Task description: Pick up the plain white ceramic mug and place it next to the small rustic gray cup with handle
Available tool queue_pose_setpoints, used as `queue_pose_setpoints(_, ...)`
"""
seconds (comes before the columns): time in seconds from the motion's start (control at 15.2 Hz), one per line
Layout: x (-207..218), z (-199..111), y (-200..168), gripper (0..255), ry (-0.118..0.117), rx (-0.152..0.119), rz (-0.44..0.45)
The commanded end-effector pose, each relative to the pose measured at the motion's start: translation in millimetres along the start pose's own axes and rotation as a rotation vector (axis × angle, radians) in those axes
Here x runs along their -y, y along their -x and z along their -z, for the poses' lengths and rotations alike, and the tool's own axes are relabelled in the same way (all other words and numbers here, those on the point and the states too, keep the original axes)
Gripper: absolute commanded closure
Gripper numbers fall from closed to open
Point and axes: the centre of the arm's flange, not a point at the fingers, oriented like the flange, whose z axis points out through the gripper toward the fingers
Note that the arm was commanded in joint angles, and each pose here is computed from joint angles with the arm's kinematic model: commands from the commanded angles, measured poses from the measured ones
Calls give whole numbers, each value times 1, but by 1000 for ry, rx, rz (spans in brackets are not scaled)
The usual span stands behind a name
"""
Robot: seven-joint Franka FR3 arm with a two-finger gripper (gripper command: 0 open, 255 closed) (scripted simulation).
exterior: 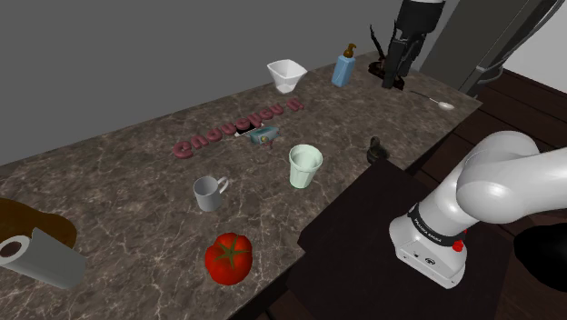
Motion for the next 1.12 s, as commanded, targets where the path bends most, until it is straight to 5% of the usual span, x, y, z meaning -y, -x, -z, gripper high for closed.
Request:
queue_pose_setpoints(0.0, 0, 0, 0, 0, 0, 0, 0)
queue_pose_setpoints(1.06, 137, -108, -124, 0, 15, 13, 32)
